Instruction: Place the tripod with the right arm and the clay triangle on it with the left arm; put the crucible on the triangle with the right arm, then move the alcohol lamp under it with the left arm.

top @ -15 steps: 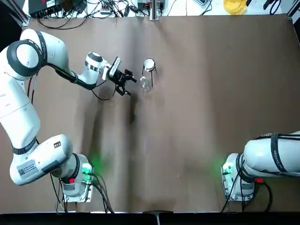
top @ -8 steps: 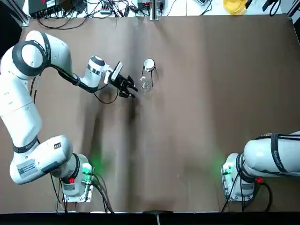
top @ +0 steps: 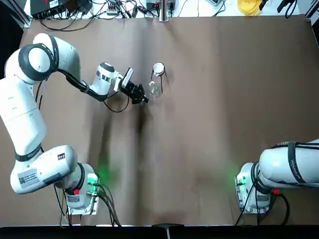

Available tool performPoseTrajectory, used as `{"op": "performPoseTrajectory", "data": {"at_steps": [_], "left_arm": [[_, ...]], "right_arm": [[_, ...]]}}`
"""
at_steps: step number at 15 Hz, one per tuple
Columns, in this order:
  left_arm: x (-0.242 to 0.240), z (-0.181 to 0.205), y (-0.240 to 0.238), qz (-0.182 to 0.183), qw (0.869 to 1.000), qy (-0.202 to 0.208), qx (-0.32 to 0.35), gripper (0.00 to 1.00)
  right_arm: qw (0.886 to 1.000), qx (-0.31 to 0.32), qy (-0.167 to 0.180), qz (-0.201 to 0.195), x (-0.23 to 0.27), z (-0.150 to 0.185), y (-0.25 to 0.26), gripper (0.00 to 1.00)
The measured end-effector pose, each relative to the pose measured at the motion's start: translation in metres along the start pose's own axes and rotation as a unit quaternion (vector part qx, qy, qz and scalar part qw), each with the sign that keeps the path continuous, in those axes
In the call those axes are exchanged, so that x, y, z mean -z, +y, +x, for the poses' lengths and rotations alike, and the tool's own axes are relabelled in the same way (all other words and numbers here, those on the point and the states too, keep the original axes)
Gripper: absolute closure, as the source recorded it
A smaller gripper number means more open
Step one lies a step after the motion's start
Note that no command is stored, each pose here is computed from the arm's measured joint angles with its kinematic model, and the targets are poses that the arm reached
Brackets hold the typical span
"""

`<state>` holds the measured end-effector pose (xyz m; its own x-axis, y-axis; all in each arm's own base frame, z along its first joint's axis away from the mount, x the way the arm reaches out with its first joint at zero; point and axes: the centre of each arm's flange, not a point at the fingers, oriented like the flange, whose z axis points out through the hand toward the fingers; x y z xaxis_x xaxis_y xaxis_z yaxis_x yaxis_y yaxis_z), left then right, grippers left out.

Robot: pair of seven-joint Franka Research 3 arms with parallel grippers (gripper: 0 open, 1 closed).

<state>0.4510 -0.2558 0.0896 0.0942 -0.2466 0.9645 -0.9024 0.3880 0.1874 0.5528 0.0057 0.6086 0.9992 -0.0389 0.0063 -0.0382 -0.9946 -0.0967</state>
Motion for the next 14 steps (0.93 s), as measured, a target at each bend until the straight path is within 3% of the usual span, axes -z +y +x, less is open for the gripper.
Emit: {"op": "performPoseTrajectory", "data": {"at_steps": [8, 14], "left_arm": [[-0.014, 0.005, -0.016, 0.054, 0.998, 0.025, 0.027, 0.99], [-0.015, -0.001, -0.027, 0.076, 0.996, 0.009, 0.033, 0.97]], "right_arm": [[1.000, -0.001, 0.000, 0.000, 0.000, 0.000, 0.001, 0.00], [1.000, -0.002, 0.000, 0.000, 0.000, 0.000, 0.003, 0.00]]}}
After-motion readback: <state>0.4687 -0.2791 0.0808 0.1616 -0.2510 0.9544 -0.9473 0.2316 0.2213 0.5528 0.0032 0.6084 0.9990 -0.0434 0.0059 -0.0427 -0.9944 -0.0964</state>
